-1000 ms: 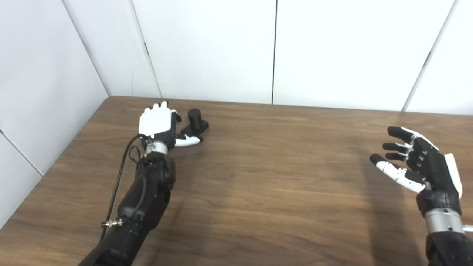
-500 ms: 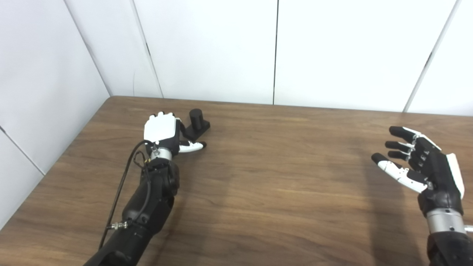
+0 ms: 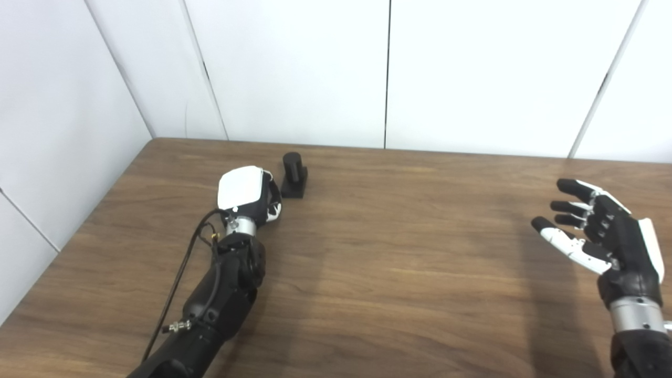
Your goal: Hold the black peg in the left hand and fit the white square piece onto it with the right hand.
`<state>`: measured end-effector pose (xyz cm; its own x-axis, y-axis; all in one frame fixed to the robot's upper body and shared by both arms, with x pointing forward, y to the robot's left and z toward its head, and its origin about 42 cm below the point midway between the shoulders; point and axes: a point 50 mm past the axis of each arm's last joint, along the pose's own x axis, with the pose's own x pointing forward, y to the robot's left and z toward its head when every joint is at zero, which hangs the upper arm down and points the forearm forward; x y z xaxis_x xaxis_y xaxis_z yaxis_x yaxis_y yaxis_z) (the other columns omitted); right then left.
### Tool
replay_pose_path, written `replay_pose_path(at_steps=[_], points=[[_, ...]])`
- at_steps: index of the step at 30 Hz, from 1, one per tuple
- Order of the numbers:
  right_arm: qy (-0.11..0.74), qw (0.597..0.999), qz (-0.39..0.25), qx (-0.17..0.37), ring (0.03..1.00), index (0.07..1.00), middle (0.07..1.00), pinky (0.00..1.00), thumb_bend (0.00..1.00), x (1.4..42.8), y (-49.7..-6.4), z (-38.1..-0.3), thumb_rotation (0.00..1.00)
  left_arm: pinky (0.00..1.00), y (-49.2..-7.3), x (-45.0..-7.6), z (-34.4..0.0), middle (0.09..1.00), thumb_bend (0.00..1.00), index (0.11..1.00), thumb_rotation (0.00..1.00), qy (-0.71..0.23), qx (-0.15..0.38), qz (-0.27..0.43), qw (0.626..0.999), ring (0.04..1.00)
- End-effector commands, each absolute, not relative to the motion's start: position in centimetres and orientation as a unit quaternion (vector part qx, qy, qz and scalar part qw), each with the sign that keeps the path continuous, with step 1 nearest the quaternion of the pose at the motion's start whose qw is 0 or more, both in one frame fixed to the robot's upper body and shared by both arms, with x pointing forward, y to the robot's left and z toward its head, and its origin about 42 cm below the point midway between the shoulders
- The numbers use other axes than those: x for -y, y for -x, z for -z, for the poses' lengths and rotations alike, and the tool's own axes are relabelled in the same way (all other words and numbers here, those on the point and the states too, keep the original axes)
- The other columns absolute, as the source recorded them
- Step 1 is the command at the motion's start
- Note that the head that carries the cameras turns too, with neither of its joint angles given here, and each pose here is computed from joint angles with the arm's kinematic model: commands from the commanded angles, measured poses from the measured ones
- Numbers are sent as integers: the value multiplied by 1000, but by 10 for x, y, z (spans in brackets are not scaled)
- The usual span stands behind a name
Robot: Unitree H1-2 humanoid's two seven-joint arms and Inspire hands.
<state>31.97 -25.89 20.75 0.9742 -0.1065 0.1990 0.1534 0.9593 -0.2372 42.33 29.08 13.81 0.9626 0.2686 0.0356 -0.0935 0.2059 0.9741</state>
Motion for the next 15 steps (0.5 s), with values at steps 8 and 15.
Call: replay_pose_path(at_steps=[8,15], points=[[130,980,65,138,702,718,783,673,552,258,-322,-233,137,798,-419,-305,-130,807,515,483,75,-620,-97,-115,770,838],[134,978,67,142,695,718,785,662,559,259,-323,-233,148,794,-417,-304,-129,815,515,485,77,-605,-99,-111,782,853]])
